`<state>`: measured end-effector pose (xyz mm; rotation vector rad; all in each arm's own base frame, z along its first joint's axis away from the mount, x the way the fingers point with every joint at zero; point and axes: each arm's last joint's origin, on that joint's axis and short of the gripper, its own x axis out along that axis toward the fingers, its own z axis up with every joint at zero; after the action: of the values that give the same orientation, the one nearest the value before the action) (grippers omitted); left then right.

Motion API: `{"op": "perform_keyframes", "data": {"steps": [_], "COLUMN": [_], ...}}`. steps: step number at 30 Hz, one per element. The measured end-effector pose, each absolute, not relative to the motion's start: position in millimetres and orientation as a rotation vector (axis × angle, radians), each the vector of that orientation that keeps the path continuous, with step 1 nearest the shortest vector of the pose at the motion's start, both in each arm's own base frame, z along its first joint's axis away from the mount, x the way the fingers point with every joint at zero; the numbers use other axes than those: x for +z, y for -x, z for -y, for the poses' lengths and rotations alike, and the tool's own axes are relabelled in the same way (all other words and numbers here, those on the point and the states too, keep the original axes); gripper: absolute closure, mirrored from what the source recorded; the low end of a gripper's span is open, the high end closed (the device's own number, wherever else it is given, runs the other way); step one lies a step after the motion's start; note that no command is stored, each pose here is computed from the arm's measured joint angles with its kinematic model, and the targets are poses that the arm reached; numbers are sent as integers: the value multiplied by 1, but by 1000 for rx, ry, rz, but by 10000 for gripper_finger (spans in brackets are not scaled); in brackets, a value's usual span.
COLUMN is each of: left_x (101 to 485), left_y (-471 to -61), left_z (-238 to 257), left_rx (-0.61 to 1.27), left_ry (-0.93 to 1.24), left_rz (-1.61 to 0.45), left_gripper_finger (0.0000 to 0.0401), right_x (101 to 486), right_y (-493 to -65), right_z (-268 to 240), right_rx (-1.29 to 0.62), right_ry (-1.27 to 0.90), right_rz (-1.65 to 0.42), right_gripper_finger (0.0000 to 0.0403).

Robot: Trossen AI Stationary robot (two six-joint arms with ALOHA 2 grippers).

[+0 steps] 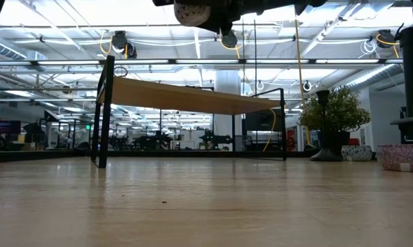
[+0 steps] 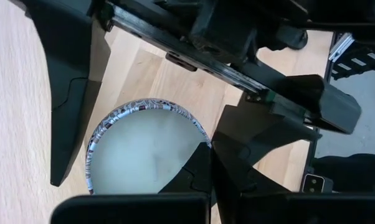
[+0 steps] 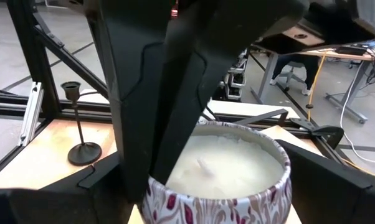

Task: Pick & Place candle stick holders
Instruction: Put the red scented candle on the shelf

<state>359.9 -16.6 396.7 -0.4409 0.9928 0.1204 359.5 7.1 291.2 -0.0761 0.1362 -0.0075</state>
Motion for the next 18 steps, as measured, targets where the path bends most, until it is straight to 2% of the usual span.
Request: {"op": "perform_keyframes", "data": {"steps": [3,9,18], "left_x": [397,397,397], "left_y": [-360,-360,-360], "left_z": [14,12,8], "left_rx": [126,126,129], "left_ry": [442,438,438], "left_rz": [-993,-991,-990], "left_gripper_finger": [401,401,401], "right_x": [291,291,291], "right_y": [-359,-359,-359], "right_z": [-7,-7,-6], "right_rx": [-11,-9,-29], "right_ry": [76,72,70], "right_rz": [-137,-140,-141], "right_gripper_finger": [74,113,101]}}
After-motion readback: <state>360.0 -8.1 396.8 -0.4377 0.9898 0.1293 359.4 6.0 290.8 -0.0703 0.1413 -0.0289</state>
